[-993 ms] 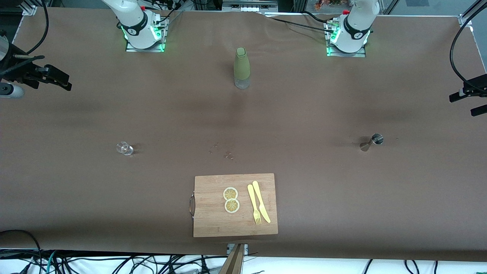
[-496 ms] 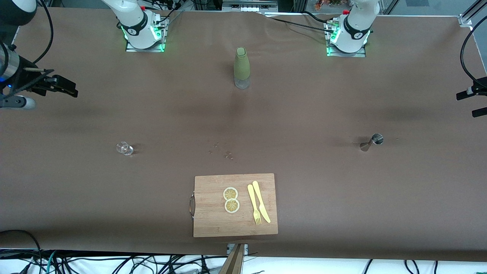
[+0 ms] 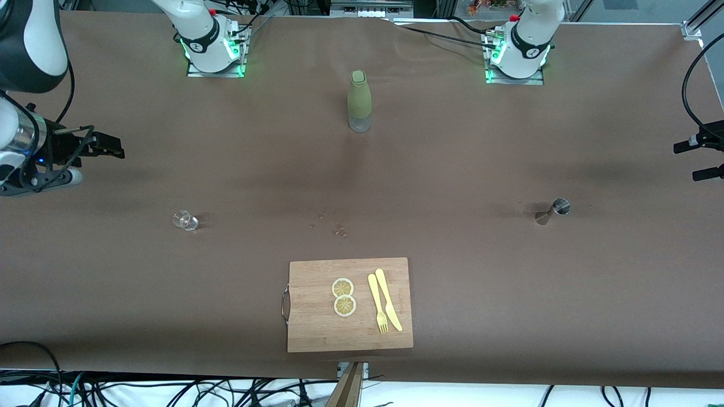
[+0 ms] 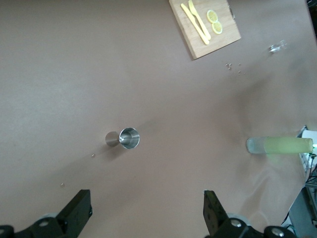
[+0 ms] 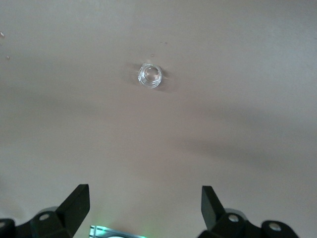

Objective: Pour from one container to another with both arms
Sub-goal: 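Move the right gripper toward the glass beaker while the left gripper nears the jigger, then close the right gripper on the glass beaker while the left gripper reaches the jigger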

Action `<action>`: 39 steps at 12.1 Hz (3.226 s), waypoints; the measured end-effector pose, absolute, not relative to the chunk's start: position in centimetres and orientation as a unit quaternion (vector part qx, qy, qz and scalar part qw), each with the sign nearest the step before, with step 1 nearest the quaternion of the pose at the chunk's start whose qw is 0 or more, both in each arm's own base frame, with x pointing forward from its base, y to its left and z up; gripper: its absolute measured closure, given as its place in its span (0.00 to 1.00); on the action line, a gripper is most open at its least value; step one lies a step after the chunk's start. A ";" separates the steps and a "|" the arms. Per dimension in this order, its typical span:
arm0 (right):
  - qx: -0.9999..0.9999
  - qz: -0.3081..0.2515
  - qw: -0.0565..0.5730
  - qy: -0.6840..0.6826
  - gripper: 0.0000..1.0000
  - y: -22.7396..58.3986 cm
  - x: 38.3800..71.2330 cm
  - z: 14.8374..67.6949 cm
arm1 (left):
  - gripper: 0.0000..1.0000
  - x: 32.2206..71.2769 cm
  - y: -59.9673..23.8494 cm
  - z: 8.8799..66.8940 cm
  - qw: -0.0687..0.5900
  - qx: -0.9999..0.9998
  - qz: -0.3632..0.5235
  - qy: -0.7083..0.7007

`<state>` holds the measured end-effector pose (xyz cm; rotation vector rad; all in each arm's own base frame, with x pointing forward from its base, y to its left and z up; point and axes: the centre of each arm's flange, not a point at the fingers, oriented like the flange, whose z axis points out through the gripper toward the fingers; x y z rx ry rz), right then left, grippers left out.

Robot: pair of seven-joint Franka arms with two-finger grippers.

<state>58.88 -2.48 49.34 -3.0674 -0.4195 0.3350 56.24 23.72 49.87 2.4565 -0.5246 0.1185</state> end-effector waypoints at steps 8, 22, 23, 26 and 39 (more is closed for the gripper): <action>-0.930 0.025 0.216 -0.297 0.00 -12.9 60.0 39.8 | 0.00 57.4 26.1 42.7 0.391 0.894 0.076 -0.206; -0.685 -0.354 0.375 -0.514 0.00 -18.6 58.9 17.7 | 0.00 56.3 29.5 29.5 0.474 0.794 0.175 -0.338; -0.679 -0.359 0.375 -0.519 0.00 -18.6 58.6 16.5 | 0.00 56.2 29.5 27.9 0.483 0.782 0.189 -0.345; -0.675 -0.356 0.388 -0.517 0.00 -18.3 57.8 13.7 | 0.00 56.1 29.2 24.8 0.497 0.760 0.212 -0.360; -0.667 -0.337 0.396 -0.534 0.00 -14.4 59.3 10.2 | 0.00 55.9 26.1 14.5 0.495 0.623 0.362 -0.485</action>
